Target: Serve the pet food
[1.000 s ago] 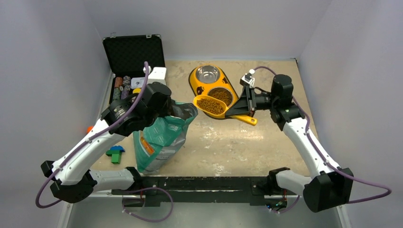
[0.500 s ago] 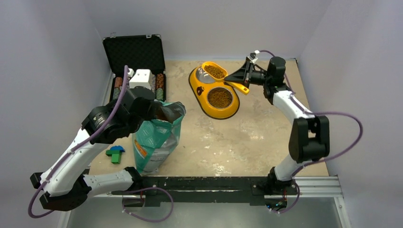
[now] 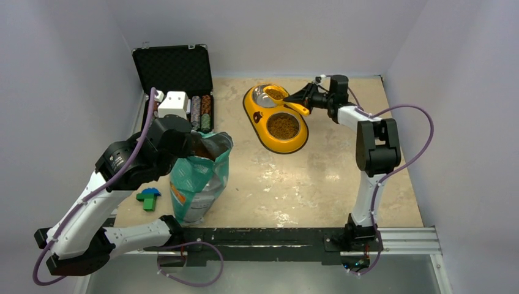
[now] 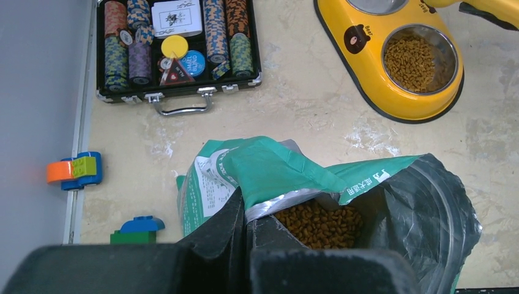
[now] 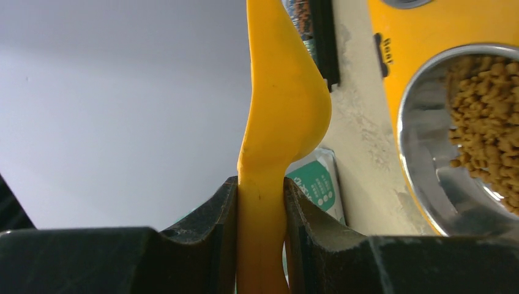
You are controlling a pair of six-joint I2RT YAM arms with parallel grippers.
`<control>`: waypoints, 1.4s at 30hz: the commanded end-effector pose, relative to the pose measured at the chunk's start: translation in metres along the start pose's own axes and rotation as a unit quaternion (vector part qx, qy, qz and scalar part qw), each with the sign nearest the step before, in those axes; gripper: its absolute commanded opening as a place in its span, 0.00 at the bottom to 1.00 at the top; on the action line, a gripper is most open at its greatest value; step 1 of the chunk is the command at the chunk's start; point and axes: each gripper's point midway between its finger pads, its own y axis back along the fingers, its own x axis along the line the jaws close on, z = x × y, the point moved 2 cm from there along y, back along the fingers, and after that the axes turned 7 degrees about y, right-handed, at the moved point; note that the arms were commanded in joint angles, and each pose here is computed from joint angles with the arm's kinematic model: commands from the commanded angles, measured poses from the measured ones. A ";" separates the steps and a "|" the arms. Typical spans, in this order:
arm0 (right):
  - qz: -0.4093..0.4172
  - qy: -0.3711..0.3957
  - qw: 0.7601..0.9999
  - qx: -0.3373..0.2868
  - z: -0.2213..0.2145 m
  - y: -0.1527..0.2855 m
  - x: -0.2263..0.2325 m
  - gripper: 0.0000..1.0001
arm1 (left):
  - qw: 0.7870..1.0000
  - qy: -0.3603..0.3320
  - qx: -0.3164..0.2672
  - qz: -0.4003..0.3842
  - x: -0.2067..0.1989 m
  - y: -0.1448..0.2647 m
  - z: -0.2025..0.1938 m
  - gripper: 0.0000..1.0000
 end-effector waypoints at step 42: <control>-0.337 -0.182 0.920 -0.088 0.023 -0.050 0.005 0.00 | 0.994 0.061 -0.081 -0.039 0.001 0.019 0.037 0.00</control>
